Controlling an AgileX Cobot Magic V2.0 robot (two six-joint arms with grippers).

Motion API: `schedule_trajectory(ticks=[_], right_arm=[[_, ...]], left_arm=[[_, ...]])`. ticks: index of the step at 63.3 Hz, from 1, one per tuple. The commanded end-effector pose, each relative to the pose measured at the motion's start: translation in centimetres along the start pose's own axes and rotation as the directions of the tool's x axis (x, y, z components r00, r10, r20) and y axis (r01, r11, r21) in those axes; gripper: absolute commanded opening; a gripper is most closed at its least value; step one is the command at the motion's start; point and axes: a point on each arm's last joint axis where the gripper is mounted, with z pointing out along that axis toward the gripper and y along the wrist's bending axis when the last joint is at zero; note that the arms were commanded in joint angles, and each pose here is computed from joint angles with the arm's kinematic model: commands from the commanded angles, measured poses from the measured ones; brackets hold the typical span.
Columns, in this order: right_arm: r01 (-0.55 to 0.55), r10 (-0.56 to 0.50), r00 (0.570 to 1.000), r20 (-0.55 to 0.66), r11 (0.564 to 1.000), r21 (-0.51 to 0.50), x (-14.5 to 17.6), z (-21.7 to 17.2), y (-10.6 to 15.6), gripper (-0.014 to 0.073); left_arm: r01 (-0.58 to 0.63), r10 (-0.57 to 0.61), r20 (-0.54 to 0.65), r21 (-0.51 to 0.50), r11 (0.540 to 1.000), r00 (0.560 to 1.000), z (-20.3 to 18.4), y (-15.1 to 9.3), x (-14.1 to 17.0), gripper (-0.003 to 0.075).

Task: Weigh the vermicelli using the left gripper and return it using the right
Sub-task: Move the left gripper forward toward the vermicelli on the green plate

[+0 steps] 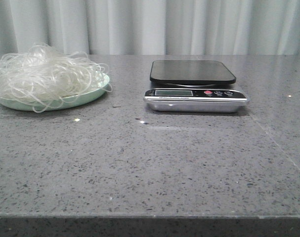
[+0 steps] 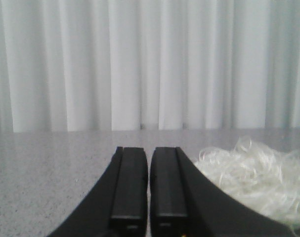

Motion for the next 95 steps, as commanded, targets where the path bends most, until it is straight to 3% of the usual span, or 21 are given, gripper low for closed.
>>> schedule_trajectory(ticks=[1, 11, 27, 45, 62, 69, 74, 82, 95], right_arm=[[0.013, -0.013, 0.995, 0.102, 1.000, -0.005, -1.1, -0.2, 0.1, 0.0181], [0.013, -0.013, 0.995, 0.102, 1.000, -0.005, -1.1, -0.2, 0.1, 0.0181], [0.013, -0.013, 0.995, 0.102, 1.000, -0.005, -1.1, -0.2, 0.1, 0.0181], [0.013, -0.013, 0.995, 0.102, 1.000, -0.005, -1.1, -0.2, 0.1, 0.0181], [0.013, -0.013, 0.995, 0.102, 1.000, -0.005, -1.1, -0.2, 0.1, 0.0181], [0.013, -0.013, 0.995, 0.102, 1.000, -0.005, -1.1, -0.2, 0.1, 0.0181], [0.013, -0.013, 0.995, 0.102, 1.000, -0.005, -1.1, -0.2, 0.1, 0.0181], [0.013, -0.013, 0.995, 0.102, 1.000, -0.005, -1.1, -0.2, 0.1, 0.0181], [0.013, -0.013, 0.995, 0.102, 1.000, -0.005, -1.1, -0.2, 0.1, 0.0181]], left_arm=[[0.052, -0.050, 0.188, -0.005, 0.999, 0.981, -0.3, 0.2, -3.8, 0.0145], [0.050, -0.051, 0.185, 0.012, 0.999, 0.981, 0.0, 0.0, -8.5, 0.0145], [0.042, -0.041, -0.011, 0.034, 0.999, 0.999, 4.1, -0.3, -13.7, 0.0145], [0.042, -0.039, -0.142, 0.016, 0.999, 0.989, 9.5, -0.3, -11.7, 0.0145], [0.080, -0.077, -0.216, 0.009, 0.997, 0.973, 10.9, -0.3, -10.6, 0.0161], [0.077, -0.072, -0.233, 0.012, 0.997, 0.970, 10.8, -0.4, -10.5, 0.0264], [0.067, -0.060, -0.259, 0.019, 0.998, 0.964, 10.8, -0.4, -10.6, 0.0444], [0.067, -0.060, -0.254, 0.020, 0.998, 0.965, 10.8, -0.4, -10.9, 0.0668], [0.102, -0.097, -0.232, 0.012, 0.995, 0.968, 10.9, -0.4, -11.1, 0.0657]])
